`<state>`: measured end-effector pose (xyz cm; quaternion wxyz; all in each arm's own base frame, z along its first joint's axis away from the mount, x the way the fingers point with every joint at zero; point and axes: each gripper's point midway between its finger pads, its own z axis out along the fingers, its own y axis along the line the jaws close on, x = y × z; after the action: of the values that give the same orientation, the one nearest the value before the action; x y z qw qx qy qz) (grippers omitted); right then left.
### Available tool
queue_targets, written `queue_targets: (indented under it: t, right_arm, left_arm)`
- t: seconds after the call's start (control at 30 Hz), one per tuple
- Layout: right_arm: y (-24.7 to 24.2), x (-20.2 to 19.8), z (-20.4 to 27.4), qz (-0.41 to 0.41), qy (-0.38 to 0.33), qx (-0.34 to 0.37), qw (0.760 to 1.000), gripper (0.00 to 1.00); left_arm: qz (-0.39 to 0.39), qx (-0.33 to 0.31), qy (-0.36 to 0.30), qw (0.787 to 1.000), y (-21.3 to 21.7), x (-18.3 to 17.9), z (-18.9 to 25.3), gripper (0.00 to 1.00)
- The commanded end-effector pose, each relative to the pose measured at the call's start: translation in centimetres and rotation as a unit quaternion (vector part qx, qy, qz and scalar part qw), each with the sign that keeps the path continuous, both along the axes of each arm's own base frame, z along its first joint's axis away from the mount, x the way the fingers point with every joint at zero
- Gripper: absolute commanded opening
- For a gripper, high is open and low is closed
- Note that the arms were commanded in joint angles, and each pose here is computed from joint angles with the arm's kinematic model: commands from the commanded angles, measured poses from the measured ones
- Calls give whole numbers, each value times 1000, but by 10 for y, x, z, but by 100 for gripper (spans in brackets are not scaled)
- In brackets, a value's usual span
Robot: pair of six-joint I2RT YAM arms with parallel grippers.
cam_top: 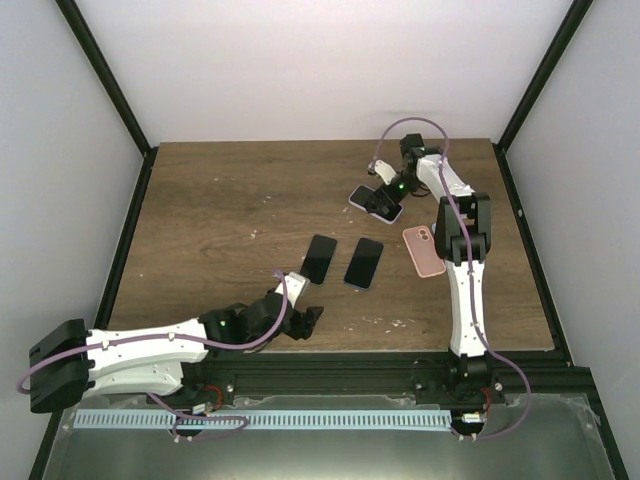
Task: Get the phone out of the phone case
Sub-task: Pick up the phone at the center of the board.
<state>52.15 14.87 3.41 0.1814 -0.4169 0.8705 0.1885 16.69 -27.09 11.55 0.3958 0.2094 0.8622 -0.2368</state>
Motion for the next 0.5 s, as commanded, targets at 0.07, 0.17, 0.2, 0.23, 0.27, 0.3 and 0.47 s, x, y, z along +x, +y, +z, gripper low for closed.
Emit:
queue_targets:
  t: [0.07, 0.17, 0.2, 0.23, 0.27, 0.3, 0.47]
  right_arm:
    - [13, -51, -38, 6, 75, -60, 995, 100]
    - [18, -58, -44, 10, 54, -103, 993, 100]
    - [19, -64, -50, 13, 55, -118, 991, 100]
    - [19, -65, -54, 11, 48, -133, 990, 100]
    - [20, -65, -56, 11, 44, -144, 989, 100]
    - [22, -68, -59, 12, 44, -151, 987, 99]
    - [20, -64, -66, -7, 52, -167, 985, 88]
  left_arm:
    - [-5, -23, 2, 1000, -8, -1, 3, 78]
    - [-6, -23, 5, 1000, -9, -1, 1, 78]
    - [-7, -23, 6, 1000, -10, -1, 0, 78]
    - [-8, -23, 6, 1000, -10, -2, -1, 78]
    - [-9, -23, 7, 1000, -10, -2, -1, 78]
    - [-9, -23, 7, 1000, -10, -2, -1, 78]
    - [-7, -24, 8, 1000, -9, -2, -2, 78]
